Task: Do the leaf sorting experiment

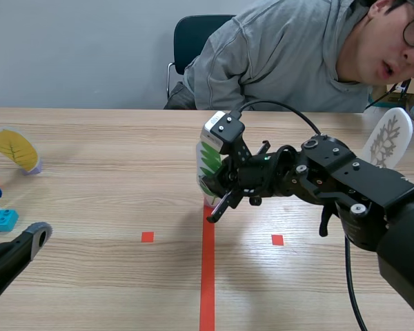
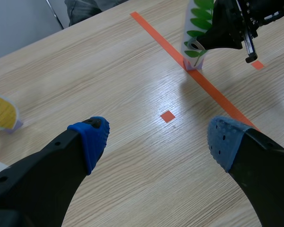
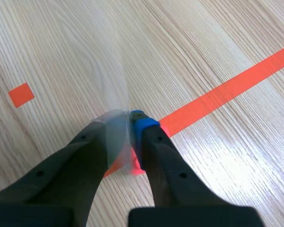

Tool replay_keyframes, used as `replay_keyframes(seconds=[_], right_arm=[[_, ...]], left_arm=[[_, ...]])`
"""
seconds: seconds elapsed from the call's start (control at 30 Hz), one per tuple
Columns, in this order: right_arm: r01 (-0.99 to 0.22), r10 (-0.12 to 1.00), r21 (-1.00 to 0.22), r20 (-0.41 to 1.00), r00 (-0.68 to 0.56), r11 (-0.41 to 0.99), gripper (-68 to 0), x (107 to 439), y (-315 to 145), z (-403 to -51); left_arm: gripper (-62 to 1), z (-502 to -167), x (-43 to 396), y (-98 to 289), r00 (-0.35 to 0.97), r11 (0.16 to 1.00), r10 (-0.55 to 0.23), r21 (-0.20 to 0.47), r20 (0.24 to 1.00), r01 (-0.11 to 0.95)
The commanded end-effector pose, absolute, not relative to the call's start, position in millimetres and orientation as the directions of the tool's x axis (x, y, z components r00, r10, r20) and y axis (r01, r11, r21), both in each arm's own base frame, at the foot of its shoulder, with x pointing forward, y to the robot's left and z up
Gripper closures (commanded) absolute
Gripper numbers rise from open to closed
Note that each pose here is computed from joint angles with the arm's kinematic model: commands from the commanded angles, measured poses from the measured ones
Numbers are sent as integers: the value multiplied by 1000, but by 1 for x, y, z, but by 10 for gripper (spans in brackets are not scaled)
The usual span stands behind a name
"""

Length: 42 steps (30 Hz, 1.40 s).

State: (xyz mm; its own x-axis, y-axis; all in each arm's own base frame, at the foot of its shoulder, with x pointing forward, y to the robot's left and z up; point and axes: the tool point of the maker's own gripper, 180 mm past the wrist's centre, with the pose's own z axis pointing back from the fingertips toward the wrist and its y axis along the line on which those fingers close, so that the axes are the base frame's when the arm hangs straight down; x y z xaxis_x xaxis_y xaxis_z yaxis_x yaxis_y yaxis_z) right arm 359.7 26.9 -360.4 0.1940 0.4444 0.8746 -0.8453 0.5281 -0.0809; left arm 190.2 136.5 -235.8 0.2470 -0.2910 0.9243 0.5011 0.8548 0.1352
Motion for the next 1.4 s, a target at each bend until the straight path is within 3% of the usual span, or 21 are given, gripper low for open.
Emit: replay_keyframes(seconds=[0.0,0.43,0.73,1.0,1.37], right_arm=[[-842,417,-102,896,153,529,-15,370,30,-343],[-834,429,-116,891,153,539,-17,373,27,-339],[-751,396,-136,901,178,646,-17,372,-10,-317],[-645,321,-93,915,245,759,-17,354,-68,-306],[-410,270,-103,886,377,907,-17,338,-181,-321]], left_arm=[[-456,-232,191,136,235,858,-279,132,931,497],[-456,-232,191,136,235,858,-279,132,931,497],[-456,-232,191,136,235,858,-279,132,931,497],[-456,-232,191,136,235,858,-279,132,931,497],[-456,-232,191,136,235,858,-279,132,931,497]])
